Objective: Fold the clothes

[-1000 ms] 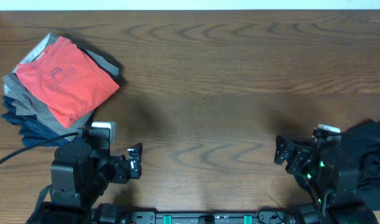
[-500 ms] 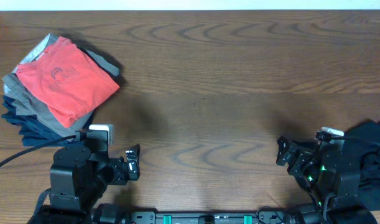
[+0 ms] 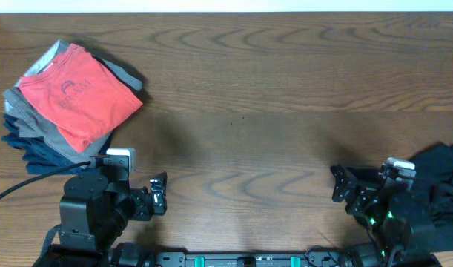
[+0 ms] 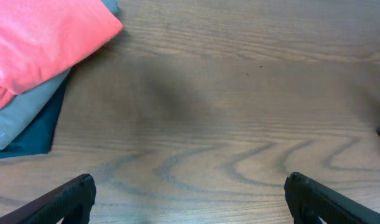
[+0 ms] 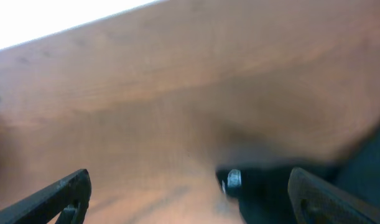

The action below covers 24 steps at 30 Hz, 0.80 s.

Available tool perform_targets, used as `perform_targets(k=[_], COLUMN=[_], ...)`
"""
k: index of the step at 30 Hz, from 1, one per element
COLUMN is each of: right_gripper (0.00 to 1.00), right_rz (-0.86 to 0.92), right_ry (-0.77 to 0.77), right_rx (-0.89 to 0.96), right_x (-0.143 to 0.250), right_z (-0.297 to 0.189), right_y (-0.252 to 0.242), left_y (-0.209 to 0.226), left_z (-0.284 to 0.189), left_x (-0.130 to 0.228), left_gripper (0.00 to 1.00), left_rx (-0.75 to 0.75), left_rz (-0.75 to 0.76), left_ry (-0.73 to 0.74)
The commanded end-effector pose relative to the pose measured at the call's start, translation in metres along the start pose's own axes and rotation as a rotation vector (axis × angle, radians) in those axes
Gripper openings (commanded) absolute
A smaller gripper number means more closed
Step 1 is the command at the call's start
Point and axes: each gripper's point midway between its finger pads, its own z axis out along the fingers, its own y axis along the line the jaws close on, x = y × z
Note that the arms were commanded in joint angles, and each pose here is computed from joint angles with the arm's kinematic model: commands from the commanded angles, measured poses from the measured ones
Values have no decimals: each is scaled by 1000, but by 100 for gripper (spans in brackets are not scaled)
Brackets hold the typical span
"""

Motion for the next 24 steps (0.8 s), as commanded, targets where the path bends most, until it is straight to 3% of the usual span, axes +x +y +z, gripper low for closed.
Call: perform_targets(k=[1, 13, 19, 24], right_gripper=[99, 99, 99, 99], right_rz=[-163, -276, -293, -353], right_ry=[-90, -414, -499, -441], right_rx=[-4, -28, -36, -40], right_x=[-5, -20, -7, 6], right_z=[-1, 31, 59, 64], right_y=[-3, -4, -8, -7], left_y=[1, 1, 1, 1], left_z=[0, 0, 0, 0], left_x=[0, 0, 0, 0], left_gripper=[98, 98, 98, 98], left_rx=[-7, -7, -7, -7], left_rz=[7, 7, 7, 7], left_ry=[-4, -4, -4, -4])
